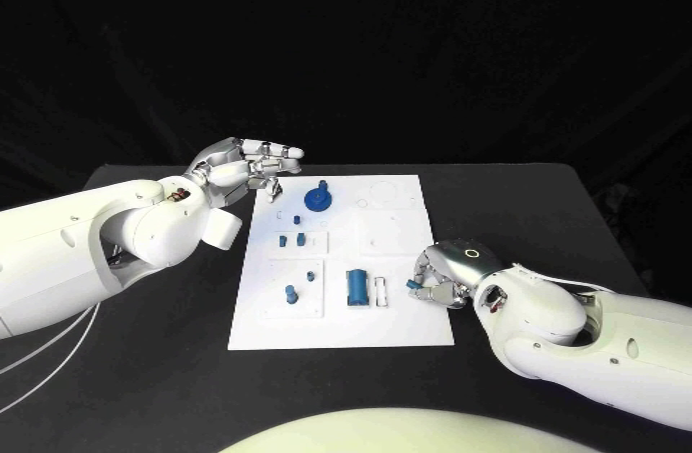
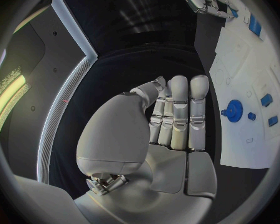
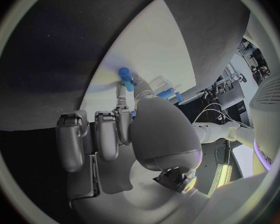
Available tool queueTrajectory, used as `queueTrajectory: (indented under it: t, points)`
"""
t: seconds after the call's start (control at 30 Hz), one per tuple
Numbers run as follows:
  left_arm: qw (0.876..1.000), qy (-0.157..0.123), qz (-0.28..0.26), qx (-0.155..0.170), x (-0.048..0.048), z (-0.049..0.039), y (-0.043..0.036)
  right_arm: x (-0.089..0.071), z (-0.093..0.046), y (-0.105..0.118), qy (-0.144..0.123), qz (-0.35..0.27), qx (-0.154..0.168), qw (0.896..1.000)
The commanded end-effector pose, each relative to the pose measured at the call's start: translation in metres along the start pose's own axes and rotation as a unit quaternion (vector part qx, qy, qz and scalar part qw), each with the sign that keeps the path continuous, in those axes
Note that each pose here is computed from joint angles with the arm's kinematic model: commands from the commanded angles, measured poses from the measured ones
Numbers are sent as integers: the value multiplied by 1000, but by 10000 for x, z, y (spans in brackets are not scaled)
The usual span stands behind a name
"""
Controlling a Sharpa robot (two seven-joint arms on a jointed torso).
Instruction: Assemble the parts on the task board
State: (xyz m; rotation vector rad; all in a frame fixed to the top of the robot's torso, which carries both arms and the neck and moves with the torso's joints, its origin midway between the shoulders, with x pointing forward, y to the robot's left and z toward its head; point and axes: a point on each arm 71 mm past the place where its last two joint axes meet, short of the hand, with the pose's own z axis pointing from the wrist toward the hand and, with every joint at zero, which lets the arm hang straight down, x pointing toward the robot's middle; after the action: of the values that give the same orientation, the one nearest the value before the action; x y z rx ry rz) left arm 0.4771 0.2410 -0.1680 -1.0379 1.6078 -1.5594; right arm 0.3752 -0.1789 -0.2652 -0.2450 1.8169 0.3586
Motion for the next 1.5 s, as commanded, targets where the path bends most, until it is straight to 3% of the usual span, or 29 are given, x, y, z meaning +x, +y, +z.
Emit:
queueTrajectory:
  t: [0.03, 0.5, 0.87, 1.23, 1.5]
  points:
    - [1000, 8, -2, 3, 23, 5, -9, 159, -19, -88, 46, -31, 25, 998]
    - [1000, 11, -3, 0, 36, 13, -4, 39, -41, -57, 23, 78, 46, 996]
    - [1000, 13, -3, 0, 49, 16, -3, -157, -24, 69, -5, 186, 56, 981]
    - [1000, 15, -4, 0, 62, 18, -5, -107, 70, 236, 33, 241, 62, 968]
    - [1000, 17, -4, 0, 70, 19, -5, -28, 148, 313, 72, 230, 56, 969]
